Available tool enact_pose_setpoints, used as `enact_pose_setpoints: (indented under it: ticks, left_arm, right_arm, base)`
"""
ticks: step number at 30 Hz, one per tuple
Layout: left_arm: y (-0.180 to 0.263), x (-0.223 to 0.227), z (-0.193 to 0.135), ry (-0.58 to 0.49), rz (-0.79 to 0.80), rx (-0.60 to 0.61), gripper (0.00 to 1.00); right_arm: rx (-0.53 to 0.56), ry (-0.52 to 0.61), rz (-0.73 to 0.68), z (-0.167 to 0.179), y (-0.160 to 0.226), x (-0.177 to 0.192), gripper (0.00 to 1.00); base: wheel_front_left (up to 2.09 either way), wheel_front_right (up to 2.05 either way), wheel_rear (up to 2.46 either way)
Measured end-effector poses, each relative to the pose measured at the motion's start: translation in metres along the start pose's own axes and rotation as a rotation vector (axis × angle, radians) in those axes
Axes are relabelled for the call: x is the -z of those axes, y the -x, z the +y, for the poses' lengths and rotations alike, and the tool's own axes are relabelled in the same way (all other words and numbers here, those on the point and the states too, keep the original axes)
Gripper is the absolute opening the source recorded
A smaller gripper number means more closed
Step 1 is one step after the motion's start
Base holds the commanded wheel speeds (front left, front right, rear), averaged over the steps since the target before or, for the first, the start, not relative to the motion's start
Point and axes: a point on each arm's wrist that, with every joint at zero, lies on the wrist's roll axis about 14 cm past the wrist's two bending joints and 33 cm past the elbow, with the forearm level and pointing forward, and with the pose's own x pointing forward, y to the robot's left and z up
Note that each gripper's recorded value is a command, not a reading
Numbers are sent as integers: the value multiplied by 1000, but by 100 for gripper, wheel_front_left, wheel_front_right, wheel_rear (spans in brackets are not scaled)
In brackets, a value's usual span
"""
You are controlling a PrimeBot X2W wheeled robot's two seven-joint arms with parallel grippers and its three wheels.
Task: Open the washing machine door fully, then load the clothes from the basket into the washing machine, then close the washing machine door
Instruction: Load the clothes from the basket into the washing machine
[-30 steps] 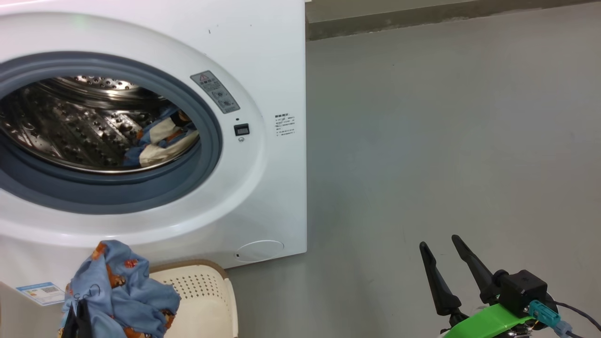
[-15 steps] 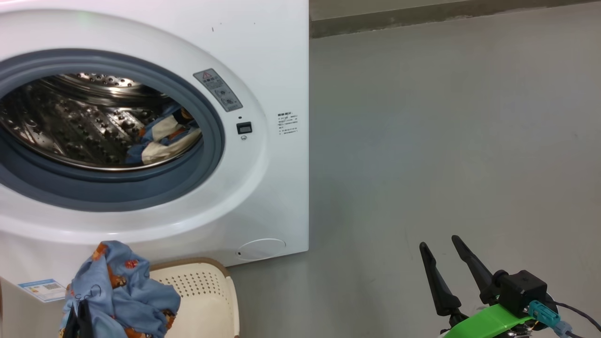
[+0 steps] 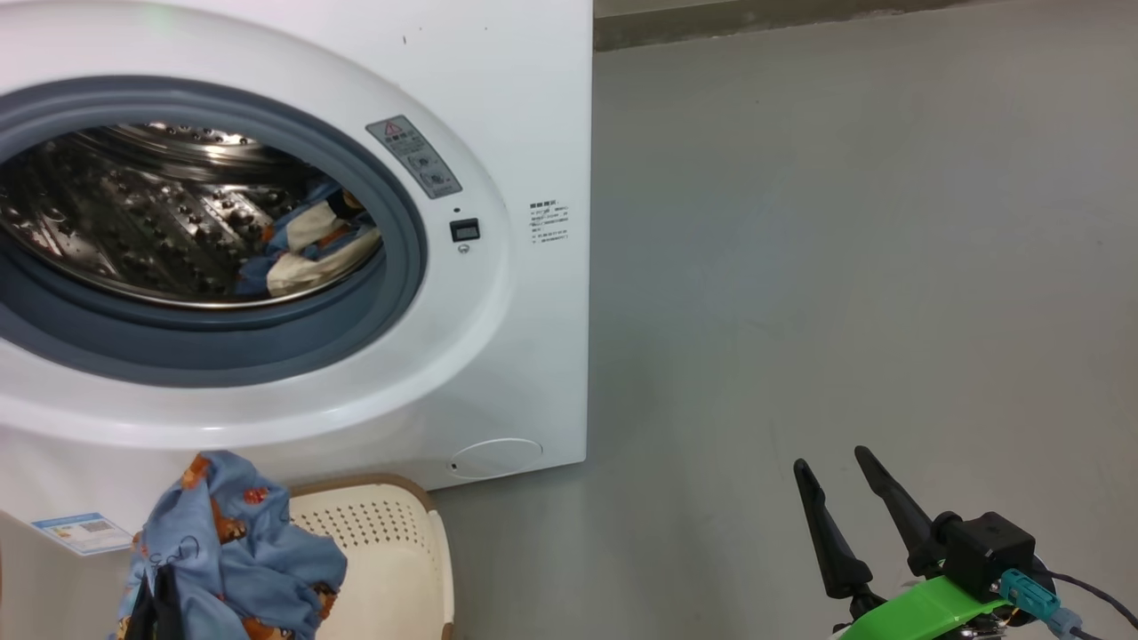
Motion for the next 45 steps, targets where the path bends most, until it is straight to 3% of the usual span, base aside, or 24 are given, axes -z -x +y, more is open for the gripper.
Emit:
enact_pose_setpoints:
  ticks: [18, 45]
  left_arm:
    - [-32, 2, -14, 2, -3, 31, 0]
    - [-183, -12, -42, 4, -77, 85, 0]
  right_arm:
    - [1, -11, 86, -2, -14, 31, 100]
    - [10, -17, 200, -12, -49, 82, 100]
  base:
    - [0, 0, 0]
    - [0, 0, 0]
